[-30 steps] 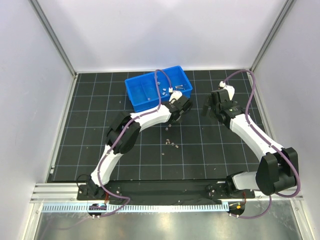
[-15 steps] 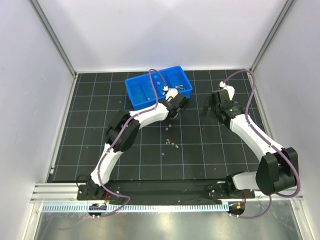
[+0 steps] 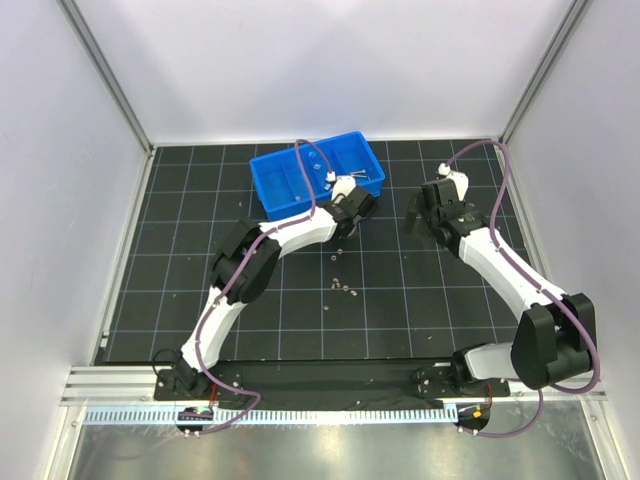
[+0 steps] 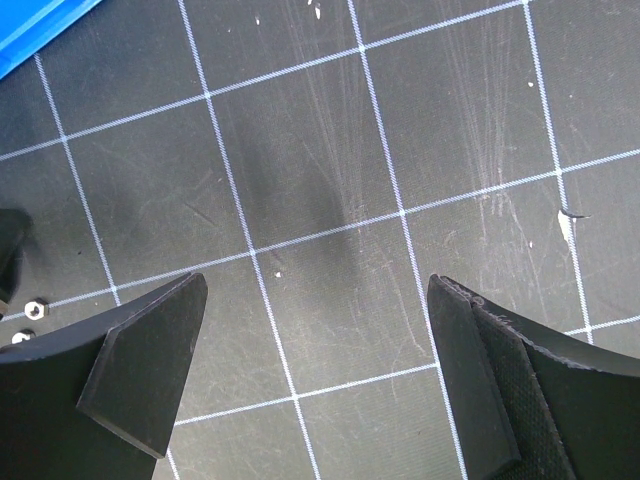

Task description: Sort the screws and nuts into containers

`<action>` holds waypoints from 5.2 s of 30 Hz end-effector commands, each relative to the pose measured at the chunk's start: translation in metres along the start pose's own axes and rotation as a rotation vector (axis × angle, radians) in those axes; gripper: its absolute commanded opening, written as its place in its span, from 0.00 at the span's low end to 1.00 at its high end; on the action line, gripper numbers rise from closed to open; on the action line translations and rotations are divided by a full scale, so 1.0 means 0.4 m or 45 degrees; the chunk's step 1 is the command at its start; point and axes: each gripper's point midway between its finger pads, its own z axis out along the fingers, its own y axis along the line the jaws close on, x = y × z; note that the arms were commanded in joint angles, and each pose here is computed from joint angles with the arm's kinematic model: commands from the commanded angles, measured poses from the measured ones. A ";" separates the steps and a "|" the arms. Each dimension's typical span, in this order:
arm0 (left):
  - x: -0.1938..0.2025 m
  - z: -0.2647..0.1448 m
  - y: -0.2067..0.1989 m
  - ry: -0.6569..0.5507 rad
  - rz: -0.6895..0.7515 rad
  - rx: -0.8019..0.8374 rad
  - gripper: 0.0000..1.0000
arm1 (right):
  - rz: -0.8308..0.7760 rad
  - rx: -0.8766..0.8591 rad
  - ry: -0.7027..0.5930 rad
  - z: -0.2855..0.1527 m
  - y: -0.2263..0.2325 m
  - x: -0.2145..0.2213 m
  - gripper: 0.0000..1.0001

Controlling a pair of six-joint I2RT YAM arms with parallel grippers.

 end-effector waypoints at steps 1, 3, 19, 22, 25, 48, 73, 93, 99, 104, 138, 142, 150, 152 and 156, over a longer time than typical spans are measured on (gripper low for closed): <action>0.060 0.019 0.018 0.071 0.001 -0.016 0.22 | 0.014 -0.007 -0.030 0.000 0.006 -0.026 0.99; 0.063 0.020 0.018 0.075 0.002 -0.014 0.18 | 0.012 -0.006 -0.027 0.001 0.006 -0.024 0.99; -0.160 -0.161 0.010 -0.146 -0.029 0.111 0.18 | 0.020 -0.012 -0.036 -0.002 0.009 -0.030 1.00; -0.155 -0.185 0.008 -0.113 -0.023 0.143 0.37 | 0.018 -0.005 -0.028 0.001 0.005 -0.025 1.00; -0.101 -0.172 0.011 -0.048 -0.026 0.151 0.56 | 0.015 0.008 -0.029 0.005 0.002 -0.022 1.00; 0.021 -0.046 0.044 0.074 0.010 0.011 0.53 | 0.001 0.017 0.003 0.024 0.004 -0.008 0.99; 0.065 0.003 0.051 0.120 0.001 -0.020 0.23 | -0.004 0.026 0.001 0.024 0.001 -0.011 1.00; -0.267 -0.223 0.083 -0.218 -0.108 0.135 0.13 | 0.002 0.018 -0.013 0.015 0.003 -0.020 1.00; -0.387 -0.161 0.181 -0.294 -0.204 0.062 0.14 | 0.000 0.016 -0.008 0.020 0.006 -0.020 1.00; -0.419 -0.066 0.211 -0.269 -0.237 0.074 0.18 | 0.000 0.014 -0.011 0.022 0.009 -0.024 0.99; 0.060 -0.156 -0.001 0.076 0.272 0.221 0.61 | 0.008 -0.011 -0.001 0.000 0.001 -0.002 1.00; 0.089 -0.137 0.001 0.115 0.266 0.216 0.59 | 0.003 -0.005 0.000 0.002 -0.001 -0.002 1.00; 0.118 -0.103 0.018 0.138 0.305 0.167 0.53 | 0.003 -0.010 0.002 0.003 0.002 -0.003 1.00; 0.123 -0.095 0.018 0.142 0.310 0.161 0.50 | -0.001 -0.009 0.008 0.002 0.002 -0.001 1.00; 0.139 -0.081 0.010 0.165 0.326 0.171 0.42 | 0.000 -0.011 0.013 0.002 0.003 0.000 1.00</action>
